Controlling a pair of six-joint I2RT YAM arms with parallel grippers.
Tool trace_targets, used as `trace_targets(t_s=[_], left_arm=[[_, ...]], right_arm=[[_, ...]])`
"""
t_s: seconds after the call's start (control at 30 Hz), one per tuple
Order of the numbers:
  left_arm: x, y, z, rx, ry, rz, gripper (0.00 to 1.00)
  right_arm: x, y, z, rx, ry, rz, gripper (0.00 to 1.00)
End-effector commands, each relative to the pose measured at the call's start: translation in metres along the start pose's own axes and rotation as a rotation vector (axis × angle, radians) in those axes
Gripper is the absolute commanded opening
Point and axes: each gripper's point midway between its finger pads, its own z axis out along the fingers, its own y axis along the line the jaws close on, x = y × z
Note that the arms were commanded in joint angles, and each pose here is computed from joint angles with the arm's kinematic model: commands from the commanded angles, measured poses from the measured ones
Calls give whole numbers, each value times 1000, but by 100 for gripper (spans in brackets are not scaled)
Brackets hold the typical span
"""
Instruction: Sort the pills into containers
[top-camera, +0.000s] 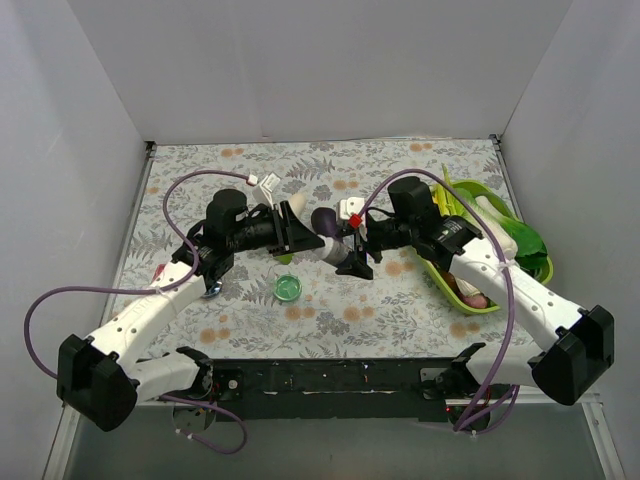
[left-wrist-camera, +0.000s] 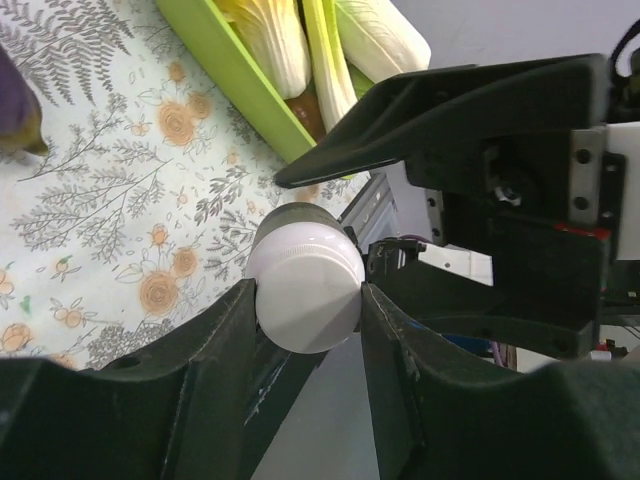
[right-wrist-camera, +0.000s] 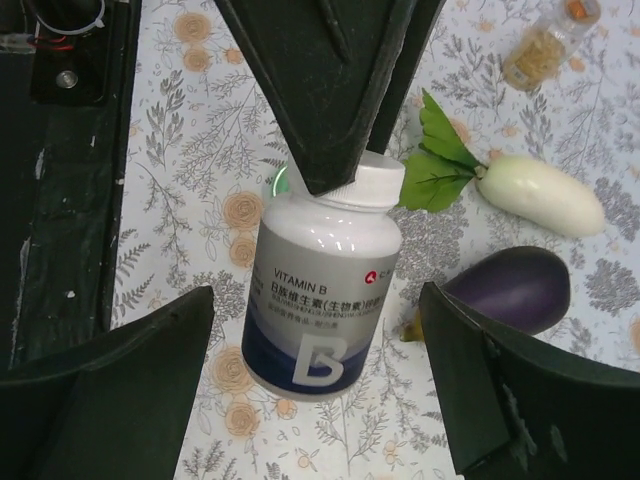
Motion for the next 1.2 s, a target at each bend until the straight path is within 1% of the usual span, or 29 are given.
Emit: trace_targets(t_s=[0.0, 0.1, 0.13, 0.2, 0.3, 0.33, 0.37, 0.43, 0.47, 0.5, 0.53, 0.57, 0.6, 0.63, 0.67, 0.7, 0.77, 0.8, 0.83, 0.87, 0.9, 0.93, 0.97, 1.07, 1.17], left_arm=[[-8, -16, 8, 49, -54, 13, 0], [-12, -16, 9, 45, -78, 10, 0], [-10, -15, 9, 43, -78, 2, 0], [-11, -15, 8, 48, -90, -4, 0], [-8, -13, 9, 53, -85, -18, 0], [-8, -14, 9, 56, -86, -23, 0], [-7, -13, 9, 56, -84, -24, 0], [-6, -14, 6, 62, -88, -26, 0], [-5, -15, 5, 66, -88, -31, 1], [-5, -17, 4, 71, -93, -28, 7], [-5, -18, 2, 74, -97, -19, 17], [-5, -21, -3, 75, -105, 22, 47], [-6, -23, -7, 72, -114, 54, 58], [-7, -26, -11, 72, -117, 102, 71], [-4, -30, -20, 73, -116, 149, 90], [-2, -32, -25, 82, -114, 257, 98], [15, -37, -35, 135, -54, 360, 98], [21, -40, -41, 174, -44, 487, 98], [35, -36, -43, 208, -4, 531, 98], [49, -41, -48, 287, 36, 595, 98], [53, -45, -55, 315, 18, 646, 98], [61, -36, -53, 325, 23, 696, 98], [61, -39, -56, 348, -4, 749, 98], [64, -42, -58, 381, -51, 835, 98], [64, -41, -50, 376, -36, 844, 98]], right_arm=[[4, -3, 9, 17, -29, 98, 90], [10, -1, 13, 16, -25, 133, 86], [12, -1, 13, 17, -23, 144, 82], [12, 2, 14, 5, -31, 151, 77], [8, 6, 16, -22, -52, 155, 55], [7, 5, 15, -25, -57, 153, 36], [5, 6, 15, -30, -63, 154, 26], [0, 9, 15, -53, -79, 149, 8], [-2, 11, 15, -64, -84, 147, 5], [-3, 14, 15, -87, -94, 143, 3], [-2, 18, 14, -104, -91, 143, 1], [-2, 21, 13, -117, -93, 136, 1], [-3, 24, 11, -132, -99, 97, 1], [2, 31, 8, -151, -80, 95, 1], [4, 33, 7, -155, -74, 75, 1], [6, 34, 3, -155, -71, 14, 1], [16, 44, -1, -183, -39, -6, 1], [15, 49, -3, -204, -46, -29, 1], [16, 52, -4, -222, -51, -79, 1], [20, 58, -7, -242, -44, -74, 1], [19, 63, -8, -260, -56, -84, 1], [20, 64, -8, -268, -57, -100, 1], [20, 65, -8, -270, -57, -103, 1], [22, 67, -8, -280, -56, -102, 1], [22, 69, -6, -292, -67, -87, 1]])
